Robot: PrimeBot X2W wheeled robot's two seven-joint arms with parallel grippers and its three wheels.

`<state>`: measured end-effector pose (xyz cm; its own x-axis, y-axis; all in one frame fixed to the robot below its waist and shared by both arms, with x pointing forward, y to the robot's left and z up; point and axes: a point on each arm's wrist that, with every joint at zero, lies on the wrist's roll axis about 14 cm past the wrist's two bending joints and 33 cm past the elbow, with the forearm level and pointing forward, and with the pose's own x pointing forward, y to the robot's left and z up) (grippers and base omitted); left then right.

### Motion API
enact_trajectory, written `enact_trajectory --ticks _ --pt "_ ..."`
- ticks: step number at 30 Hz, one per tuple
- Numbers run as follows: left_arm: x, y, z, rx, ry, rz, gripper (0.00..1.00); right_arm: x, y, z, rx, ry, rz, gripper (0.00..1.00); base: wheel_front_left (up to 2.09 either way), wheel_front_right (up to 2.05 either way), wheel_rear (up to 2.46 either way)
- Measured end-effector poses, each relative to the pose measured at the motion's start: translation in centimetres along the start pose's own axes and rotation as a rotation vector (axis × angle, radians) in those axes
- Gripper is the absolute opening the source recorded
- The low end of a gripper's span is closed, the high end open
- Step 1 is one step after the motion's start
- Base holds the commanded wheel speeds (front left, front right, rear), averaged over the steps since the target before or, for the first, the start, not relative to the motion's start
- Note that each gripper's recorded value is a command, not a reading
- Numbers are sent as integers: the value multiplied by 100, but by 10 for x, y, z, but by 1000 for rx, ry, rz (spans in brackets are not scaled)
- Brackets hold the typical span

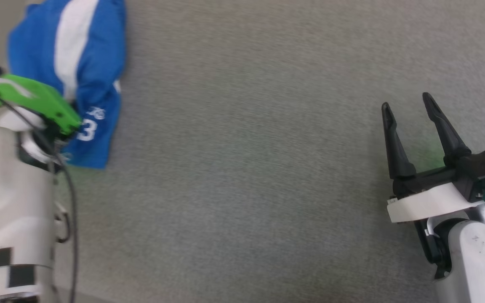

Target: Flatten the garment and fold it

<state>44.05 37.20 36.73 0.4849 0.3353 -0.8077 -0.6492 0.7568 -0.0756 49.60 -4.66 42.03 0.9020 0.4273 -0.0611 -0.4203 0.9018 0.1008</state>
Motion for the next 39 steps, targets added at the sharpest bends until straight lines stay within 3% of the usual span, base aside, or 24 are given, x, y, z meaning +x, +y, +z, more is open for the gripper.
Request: enact_trajectory --ticks 4,5,6,7,13,14,18,25,32,39 --pt "15 -3 -4 21 75 16 100 -11 -20 -19 4 45 -57 100 0 0 0" --pt "16 -6 -5 33 88 13 49 -14 -25 -23 5 53 -71 100 0 0 0" --pt "17 -7 -4 47 90 9 33 -17 -29 -25 4 58 -84 100 0 0 0" --pt "16 -8 -3 61 77 7 0 -19 -31 -25 4 58 -91 100 0 0 0" --pt "-4 -16 26 174 -211 -30 0 -31 -34 -15 -3 50 -117 100 0 0 0" --pt "-30 -26 61 263 -424 -66 0 -39 -32 -4 -8 34 -127 100 0 0 0" --pt "-85 -48 107 357 -721 -158 0 -55 -26 10 -14 16 -133 100 0 0 0" --pt "-206 -87 156 352 -1148 -376 0 -81 -17 50 -24 -64 -146 100 0 0 0" --pt "-297 -164 132 317 -1313 -710 0 -114 -23 83 -49 -140 -198 100 0 0 0" --pt "-352 -265 61 295 -1227 -1101 0 -150 -45 101 -67 -181 -298 100 0 0 0"
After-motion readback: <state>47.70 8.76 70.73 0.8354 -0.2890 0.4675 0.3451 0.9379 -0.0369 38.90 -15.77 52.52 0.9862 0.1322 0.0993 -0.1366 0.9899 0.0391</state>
